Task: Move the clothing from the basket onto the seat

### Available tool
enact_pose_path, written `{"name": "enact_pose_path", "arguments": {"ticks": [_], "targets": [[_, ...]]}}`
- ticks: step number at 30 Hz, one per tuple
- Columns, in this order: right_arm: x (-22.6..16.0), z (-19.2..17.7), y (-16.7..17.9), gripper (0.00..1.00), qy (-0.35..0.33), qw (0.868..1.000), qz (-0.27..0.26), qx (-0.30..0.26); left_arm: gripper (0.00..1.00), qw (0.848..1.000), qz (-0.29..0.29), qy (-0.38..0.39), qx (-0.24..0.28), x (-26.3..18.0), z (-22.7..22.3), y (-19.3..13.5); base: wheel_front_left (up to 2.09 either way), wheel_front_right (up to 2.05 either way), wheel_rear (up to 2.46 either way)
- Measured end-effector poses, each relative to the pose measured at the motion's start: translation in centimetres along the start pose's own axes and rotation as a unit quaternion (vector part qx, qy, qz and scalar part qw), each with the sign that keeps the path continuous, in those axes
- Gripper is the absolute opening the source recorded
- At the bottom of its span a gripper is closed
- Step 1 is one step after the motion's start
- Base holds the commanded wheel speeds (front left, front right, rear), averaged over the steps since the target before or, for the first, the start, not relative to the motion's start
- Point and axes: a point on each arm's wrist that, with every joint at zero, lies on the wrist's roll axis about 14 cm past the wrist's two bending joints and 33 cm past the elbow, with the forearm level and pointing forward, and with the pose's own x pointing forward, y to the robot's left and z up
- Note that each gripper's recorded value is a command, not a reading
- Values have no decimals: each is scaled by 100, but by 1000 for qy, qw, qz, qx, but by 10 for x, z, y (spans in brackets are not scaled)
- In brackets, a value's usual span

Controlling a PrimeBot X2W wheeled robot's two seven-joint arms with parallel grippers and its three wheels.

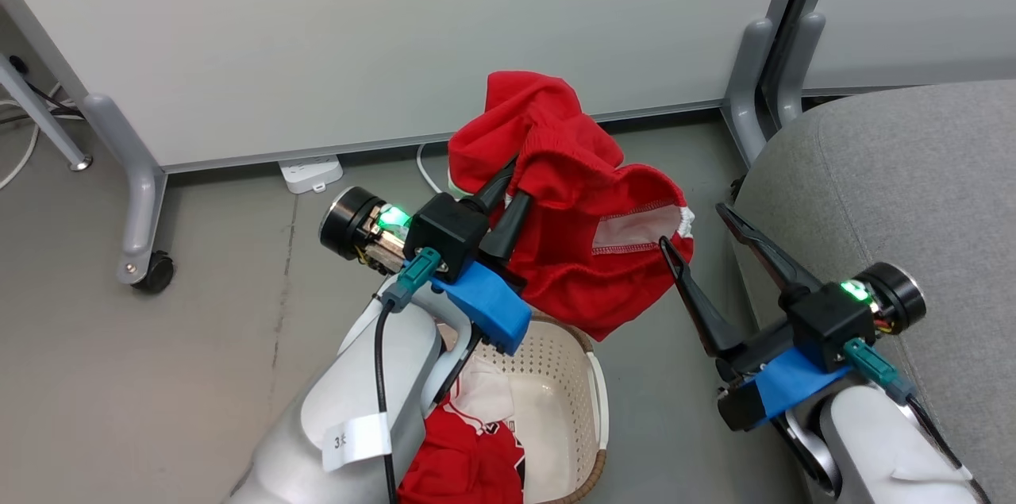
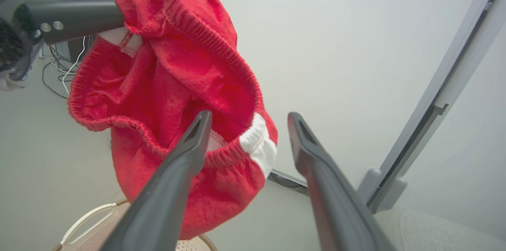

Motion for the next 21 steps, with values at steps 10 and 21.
{"name": "enact_pose_path", "arguments": {"ticks": [10, 21], "targets": [[38, 5, 20, 100, -5, 992, 98, -82, 0, 1000, -6, 7, -4, 6, -9, 2, 0, 0, 0], [69, -2, 39, 100, 1, 976, 169, -135, 0, 1000, -15, 17, -7, 9, -18, 0, 0, 0, 0]]}}
